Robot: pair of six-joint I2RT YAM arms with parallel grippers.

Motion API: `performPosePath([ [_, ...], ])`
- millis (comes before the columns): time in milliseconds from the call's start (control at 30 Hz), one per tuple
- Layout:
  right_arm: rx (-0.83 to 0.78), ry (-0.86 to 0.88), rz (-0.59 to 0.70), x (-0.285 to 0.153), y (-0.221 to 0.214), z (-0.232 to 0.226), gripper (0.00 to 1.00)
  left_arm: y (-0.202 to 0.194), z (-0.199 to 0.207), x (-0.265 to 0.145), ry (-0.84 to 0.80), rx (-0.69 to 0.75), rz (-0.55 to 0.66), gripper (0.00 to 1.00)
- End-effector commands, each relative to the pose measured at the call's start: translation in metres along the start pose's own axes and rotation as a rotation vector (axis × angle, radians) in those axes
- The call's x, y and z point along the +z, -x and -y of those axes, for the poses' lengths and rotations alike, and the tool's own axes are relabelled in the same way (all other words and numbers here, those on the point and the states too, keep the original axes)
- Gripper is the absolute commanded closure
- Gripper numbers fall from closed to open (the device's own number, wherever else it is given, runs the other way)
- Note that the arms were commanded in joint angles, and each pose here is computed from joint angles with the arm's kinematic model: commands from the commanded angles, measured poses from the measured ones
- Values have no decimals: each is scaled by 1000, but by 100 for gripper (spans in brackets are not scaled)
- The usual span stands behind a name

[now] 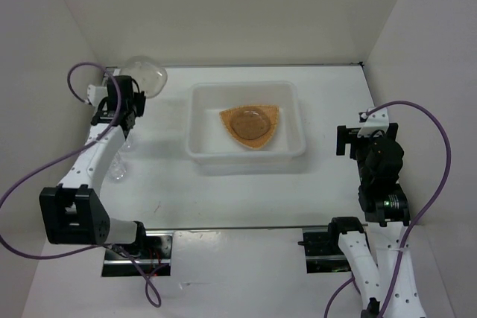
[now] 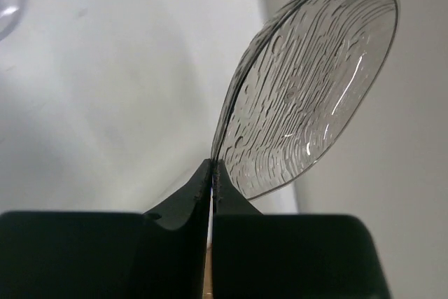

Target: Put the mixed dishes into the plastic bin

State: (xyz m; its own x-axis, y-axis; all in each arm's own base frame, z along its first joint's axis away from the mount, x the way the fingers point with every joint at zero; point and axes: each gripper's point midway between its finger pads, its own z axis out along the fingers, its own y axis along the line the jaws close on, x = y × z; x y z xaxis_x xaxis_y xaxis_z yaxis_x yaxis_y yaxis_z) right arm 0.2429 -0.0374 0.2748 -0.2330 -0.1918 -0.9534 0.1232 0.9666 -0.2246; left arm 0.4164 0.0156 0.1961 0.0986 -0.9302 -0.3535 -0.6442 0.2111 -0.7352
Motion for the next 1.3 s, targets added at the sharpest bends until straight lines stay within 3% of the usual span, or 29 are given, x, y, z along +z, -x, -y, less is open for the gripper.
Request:
performPosePath([
  [0,-4,2,51,2,13,0,2,35,59,-35,-168,59,88,100],
  [100,-15,20,55,2,13,-4,2,7,113,-55,-379,178,-75,100],
  [133,-17,30,57,2,14,-6,2,-26,123,-57,-451,259,-227,100],
  [233,-17,30,57,2,14,-6,2,-83,149,-67,-608,457,-437,100],
  [300,-16,28,66,0,16,-6,2,-136,134,-71,-605,606,-611,100],
  [400,-17,37,68,0,16,-8,2,-178,128,-89,-617,732,-728,100],
  [567,-27,46,70,0,16,-9,2,-244,84,-88,-558,800,-965,100],
  [867,-25,44,79,-2,18,-8,2,-302,45,-73,-423,863,-1027,100],
  [1267,-23,42,88,-4,17,-8,2,-314,8,-31,-208,887,-986,100],
])
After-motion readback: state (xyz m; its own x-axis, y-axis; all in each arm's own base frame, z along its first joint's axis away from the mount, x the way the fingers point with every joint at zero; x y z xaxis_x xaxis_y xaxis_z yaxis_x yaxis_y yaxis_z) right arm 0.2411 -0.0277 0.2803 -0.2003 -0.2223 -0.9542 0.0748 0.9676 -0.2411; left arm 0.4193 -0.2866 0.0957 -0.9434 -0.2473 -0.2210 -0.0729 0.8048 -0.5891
